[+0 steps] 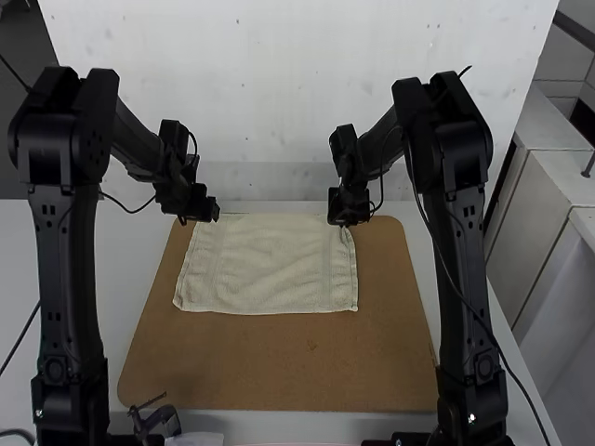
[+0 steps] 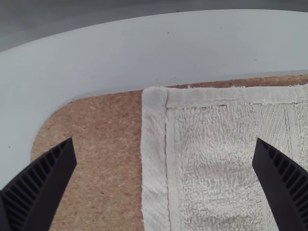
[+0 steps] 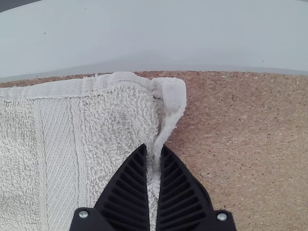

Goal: Fold the towel.

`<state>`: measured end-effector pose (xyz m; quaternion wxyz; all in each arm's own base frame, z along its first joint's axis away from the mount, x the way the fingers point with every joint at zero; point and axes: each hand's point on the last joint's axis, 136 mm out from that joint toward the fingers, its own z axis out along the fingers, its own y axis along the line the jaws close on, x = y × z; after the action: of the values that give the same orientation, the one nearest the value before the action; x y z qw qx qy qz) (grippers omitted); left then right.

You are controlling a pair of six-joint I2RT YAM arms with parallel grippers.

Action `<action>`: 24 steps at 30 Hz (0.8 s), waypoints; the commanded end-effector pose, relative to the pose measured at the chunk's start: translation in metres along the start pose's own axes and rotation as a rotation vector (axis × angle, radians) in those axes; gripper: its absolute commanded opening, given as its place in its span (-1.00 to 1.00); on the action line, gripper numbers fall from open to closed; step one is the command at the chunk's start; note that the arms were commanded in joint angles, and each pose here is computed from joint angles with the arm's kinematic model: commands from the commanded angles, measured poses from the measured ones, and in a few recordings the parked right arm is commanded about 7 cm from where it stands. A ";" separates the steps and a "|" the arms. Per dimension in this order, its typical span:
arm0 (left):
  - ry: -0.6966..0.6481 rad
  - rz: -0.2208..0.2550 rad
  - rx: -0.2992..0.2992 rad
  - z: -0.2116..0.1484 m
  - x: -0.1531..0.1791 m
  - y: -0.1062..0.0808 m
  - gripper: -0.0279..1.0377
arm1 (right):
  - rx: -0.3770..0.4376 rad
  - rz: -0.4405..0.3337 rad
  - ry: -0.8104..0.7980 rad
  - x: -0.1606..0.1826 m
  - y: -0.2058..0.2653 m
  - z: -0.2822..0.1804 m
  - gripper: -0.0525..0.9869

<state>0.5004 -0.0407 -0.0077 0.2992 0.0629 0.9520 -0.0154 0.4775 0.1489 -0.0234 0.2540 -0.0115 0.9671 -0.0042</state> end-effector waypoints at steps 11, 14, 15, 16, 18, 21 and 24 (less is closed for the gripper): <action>0.110 -0.074 0.072 0.006 0.011 -0.019 -0.91 | 0.056 -0.047 0.088 0.042 -0.011 0.019 -0.87; 0.108 -0.075 0.084 -0.003 0.007 -0.024 -0.92 | 0.053 -0.046 0.084 0.040 -0.010 0.019 -0.87; 0.112 -0.074 0.086 -0.003 0.007 -0.025 -0.92 | 0.053 -0.045 0.083 0.039 -0.010 0.019 -0.87; 0.116 -0.074 0.088 -0.004 0.008 -0.026 -0.92 | 0.052 -0.045 0.080 0.038 -0.009 0.019 -0.87; 0.120 -0.072 0.090 -0.004 0.008 -0.029 -0.92 | 0.048 -0.041 0.067 0.034 -0.008 0.018 -0.87; 0.092 -0.084 0.092 -0.013 -0.003 -0.032 -0.92 | 0.043 -0.029 0.038 0.023 -0.009 0.017 -0.87; 0.060 -0.086 0.095 -0.023 -0.015 -0.032 -0.92 | 0.039 -0.016 0.010 0.010 -0.010 0.015 -0.87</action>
<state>0.4872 -0.0524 -0.0155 0.2341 0.0280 0.9708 -0.0446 0.4803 0.1493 -0.0228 0.2671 -0.0147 0.9635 -0.0109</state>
